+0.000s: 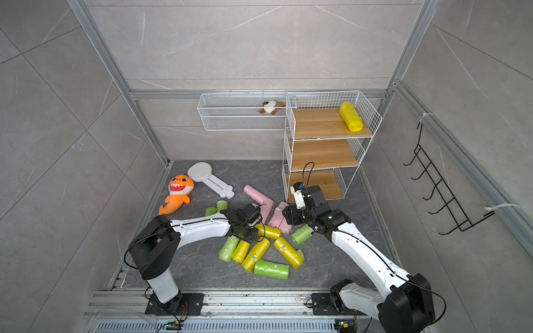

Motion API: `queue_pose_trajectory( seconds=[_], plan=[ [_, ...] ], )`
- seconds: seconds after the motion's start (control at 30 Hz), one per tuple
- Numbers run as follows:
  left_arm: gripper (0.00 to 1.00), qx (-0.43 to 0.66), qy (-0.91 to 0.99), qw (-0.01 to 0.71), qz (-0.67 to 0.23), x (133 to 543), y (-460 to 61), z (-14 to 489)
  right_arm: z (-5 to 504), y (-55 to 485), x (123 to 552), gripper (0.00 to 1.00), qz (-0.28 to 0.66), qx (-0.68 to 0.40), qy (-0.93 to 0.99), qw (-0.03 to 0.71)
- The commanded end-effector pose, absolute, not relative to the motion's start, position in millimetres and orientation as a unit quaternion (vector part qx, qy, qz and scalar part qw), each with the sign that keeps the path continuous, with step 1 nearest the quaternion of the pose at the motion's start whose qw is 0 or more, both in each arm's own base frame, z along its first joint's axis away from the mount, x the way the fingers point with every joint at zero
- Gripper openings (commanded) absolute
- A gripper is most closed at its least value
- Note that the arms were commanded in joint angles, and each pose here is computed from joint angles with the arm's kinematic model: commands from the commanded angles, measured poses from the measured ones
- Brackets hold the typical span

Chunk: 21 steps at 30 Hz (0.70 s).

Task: Sort the rolls of trash bags by color and place them on the shelf
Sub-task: Pick up the roll of trash bags from the center of the board.

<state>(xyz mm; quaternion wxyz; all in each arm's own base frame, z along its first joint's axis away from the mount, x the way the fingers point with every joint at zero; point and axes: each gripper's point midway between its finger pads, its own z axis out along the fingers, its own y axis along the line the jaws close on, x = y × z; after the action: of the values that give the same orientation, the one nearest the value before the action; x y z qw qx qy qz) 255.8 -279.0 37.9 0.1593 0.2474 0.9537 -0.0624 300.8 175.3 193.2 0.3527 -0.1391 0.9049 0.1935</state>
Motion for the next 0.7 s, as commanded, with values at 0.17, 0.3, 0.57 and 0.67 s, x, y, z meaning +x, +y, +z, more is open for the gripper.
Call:
queue_pose_trajectory(
  seconds=[0.17,0.3,0.57,0.67],
  plan=[
    [0.31,0.156,0.927,0.307,-0.150,299,-266,160,256,194,302,0.67,0.258,-0.148,0.866,0.403],
    [0.29,0.071,0.880,0.401,-0.244,331,-249,241,288,216,299,0.68,0.321,-0.149,0.829,0.432],
    [0.28,-0.068,0.745,0.533,-0.396,364,-221,379,348,275,290,0.75,0.444,-0.160,0.742,0.477],
    [0.27,-0.107,0.702,0.547,-0.444,365,-216,406,361,297,287,0.80,0.473,-0.165,0.716,0.486]
  ],
)
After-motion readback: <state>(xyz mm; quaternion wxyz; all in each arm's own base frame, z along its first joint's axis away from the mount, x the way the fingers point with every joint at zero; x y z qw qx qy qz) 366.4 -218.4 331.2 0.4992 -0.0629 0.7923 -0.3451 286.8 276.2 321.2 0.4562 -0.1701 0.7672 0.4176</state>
